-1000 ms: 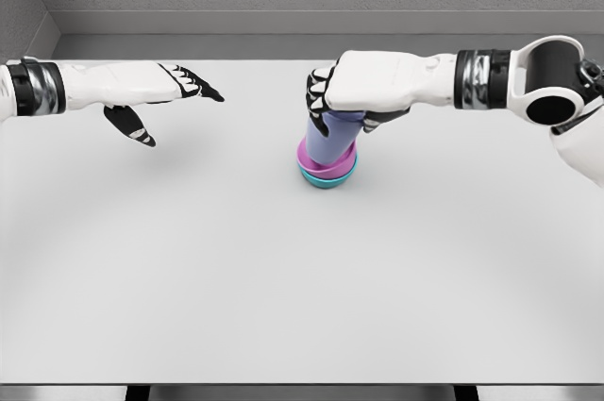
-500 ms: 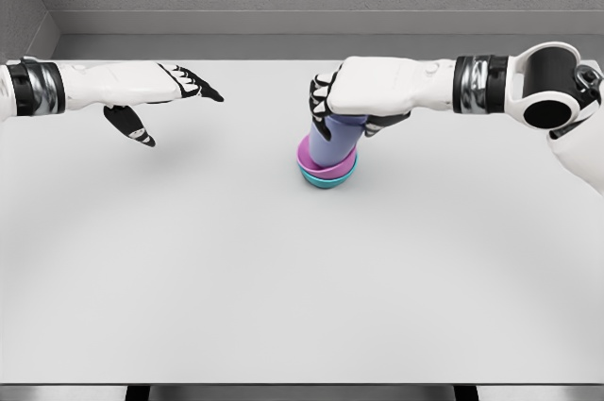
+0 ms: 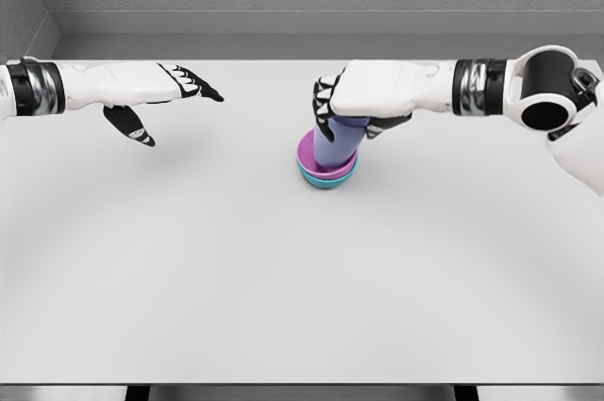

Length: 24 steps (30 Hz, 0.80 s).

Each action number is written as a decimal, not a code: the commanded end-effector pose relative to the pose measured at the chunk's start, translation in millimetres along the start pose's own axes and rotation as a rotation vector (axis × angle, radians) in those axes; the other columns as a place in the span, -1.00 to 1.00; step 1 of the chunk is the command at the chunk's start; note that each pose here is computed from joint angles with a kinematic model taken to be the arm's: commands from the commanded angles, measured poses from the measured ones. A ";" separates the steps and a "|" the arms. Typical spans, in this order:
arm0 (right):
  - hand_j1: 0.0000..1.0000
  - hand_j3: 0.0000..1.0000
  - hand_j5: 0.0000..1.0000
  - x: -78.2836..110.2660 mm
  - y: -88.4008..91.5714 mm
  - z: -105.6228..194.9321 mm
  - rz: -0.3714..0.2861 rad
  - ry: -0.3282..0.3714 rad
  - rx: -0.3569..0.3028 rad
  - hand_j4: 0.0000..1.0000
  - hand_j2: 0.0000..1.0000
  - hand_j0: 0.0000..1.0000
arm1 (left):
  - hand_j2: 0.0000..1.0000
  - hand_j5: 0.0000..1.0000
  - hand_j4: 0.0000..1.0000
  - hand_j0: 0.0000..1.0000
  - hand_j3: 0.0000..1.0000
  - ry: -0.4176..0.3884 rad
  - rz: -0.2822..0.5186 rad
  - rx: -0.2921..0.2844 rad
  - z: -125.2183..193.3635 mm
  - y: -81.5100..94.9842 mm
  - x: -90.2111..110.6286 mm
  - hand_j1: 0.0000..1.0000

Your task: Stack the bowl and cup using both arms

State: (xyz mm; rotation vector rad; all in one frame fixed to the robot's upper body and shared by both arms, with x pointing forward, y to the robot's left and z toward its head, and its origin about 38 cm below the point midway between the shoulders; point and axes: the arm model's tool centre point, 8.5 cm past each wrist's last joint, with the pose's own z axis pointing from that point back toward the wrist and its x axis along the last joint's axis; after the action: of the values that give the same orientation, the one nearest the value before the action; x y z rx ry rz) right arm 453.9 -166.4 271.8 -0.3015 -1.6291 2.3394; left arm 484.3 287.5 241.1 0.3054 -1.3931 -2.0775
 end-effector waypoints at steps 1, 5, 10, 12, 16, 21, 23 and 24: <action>-0.26 -0.26 -0.26 1.4 0.2 -2.7 -0.006 -0.007 -0.002 -0.26 -0.26 -0.26 | 1.00 1.00 1.00 1.00 1.00 0.001 0.005 0.005 0.8 0.6 -0.4 1.00; -0.26 -0.26 -0.26 1.5 -0.1 -2.9 -0.004 -0.007 -0.002 -0.26 -0.26 -0.26 | 1.00 1.00 1.00 1.00 1.00 0.001 0.005 0.005 0.8 0.6 -0.4 1.00; -0.26 -0.26 -0.26 2.4 0.6 -4.4 -0.005 -0.010 -0.001 -0.26 -0.26 -0.26 | 1.00 1.00 1.00 1.00 1.00 0.001 0.005 0.003 0.8 0.5 -0.4 1.00; -0.26 -0.26 -0.26 4.8 2.1 -8.4 -0.006 -0.020 0.003 -0.26 -0.26 -0.26 | 1.00 1.00 1.00 1.00 1.00 0.001 0.005 0.005 0.8 0.6 -0.4 1.00; -0.21 -0.21 -0.21 3.5 2.4 -8.0 -0.007 -0.016 0.005 -0.21 -0.21 -0.21 | 1.00 1.00 1.00 1.00 1.00 0.001 0.005 0.005 0.8 0.6 -0.4 1.00; 1.00 1.00 1.00 1.2 0.9 -5.9 0.002 -0.004 0.006 1.00 1.00 1.00 | 1.00 1.00 1.00 1.00 1.00 0.001 0.006 0.005 0.9 0.3 -0.5 1.00; 1.00 1.00 1.00 0.6 -0.6 -5.1 0.003 -0.002 0.003 1.00 1.00 1.00 | 1.00 1.00 1.00 1.00 1.00 0.002 0.005 0.005 1.0 0.9 -0.5 1.00; 1.00 1.00 1.00 0.7 -0.7 -5.1 0.002 -0.003 0.002 1.00 1.00 1.00 | 1.00 1.00 1.00 1.00 1.00 0.001 0.006 0.005 0.9 0.3 -0.5 1.00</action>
State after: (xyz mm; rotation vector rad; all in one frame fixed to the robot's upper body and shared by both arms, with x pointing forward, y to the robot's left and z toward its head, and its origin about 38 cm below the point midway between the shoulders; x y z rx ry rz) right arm 454.6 -160.9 269.4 -0.3011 -1.6233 2.3530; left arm 484.1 288.0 240.8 0.3052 -1.3924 -2.0765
